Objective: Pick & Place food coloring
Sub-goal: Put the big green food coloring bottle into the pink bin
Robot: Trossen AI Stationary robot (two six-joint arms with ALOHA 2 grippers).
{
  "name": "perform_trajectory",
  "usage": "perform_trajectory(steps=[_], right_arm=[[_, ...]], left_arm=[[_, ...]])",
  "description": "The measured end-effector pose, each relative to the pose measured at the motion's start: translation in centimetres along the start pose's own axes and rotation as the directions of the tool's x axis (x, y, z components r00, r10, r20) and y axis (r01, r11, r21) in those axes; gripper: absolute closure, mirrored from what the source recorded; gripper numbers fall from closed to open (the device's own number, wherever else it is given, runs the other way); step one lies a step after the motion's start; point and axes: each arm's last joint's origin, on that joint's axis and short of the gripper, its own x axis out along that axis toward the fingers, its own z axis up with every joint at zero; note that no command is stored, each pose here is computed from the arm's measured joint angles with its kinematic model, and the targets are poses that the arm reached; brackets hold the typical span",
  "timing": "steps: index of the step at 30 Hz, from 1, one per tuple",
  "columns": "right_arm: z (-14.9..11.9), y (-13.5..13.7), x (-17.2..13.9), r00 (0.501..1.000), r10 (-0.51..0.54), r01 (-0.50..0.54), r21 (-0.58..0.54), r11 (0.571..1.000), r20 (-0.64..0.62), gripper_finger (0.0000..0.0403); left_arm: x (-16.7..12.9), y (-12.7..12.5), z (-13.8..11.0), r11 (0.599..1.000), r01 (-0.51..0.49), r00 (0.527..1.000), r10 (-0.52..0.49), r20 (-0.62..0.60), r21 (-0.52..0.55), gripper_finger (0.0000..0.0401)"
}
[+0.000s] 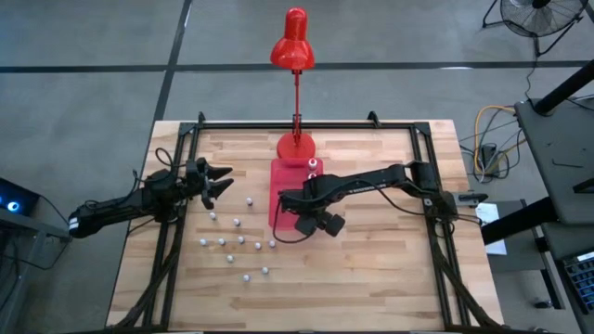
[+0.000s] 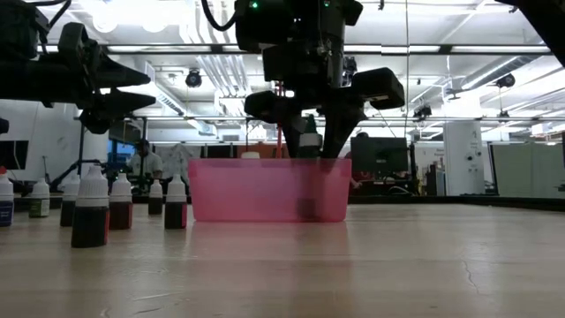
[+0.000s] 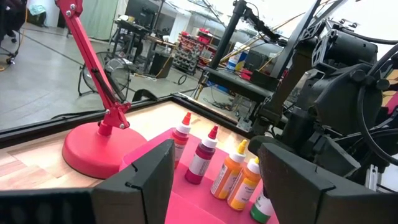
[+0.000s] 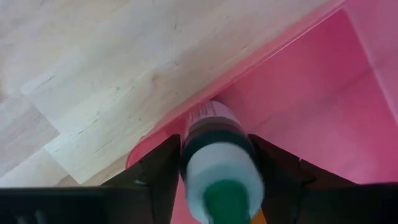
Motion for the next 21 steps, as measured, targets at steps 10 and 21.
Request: perform_trajectory(steps=[10,21], right_arm=[[0.0,0.0,0.0,1.000,0.002,-0.002,0.077,0.997,-0.001,0.0207],[0.1,0.1,-1.0,1.000,-0.017,0.016,0.096,0.995,0.016,0.0207]], left_arm=[[0.0,0.0,0.0,1.000,0.000,1.000,0.000,0.000,0.000,0.0197],[0.0,0.0,0.0,1.000,0.000,1.000,0.000,0.000,0.000,0.0197]])
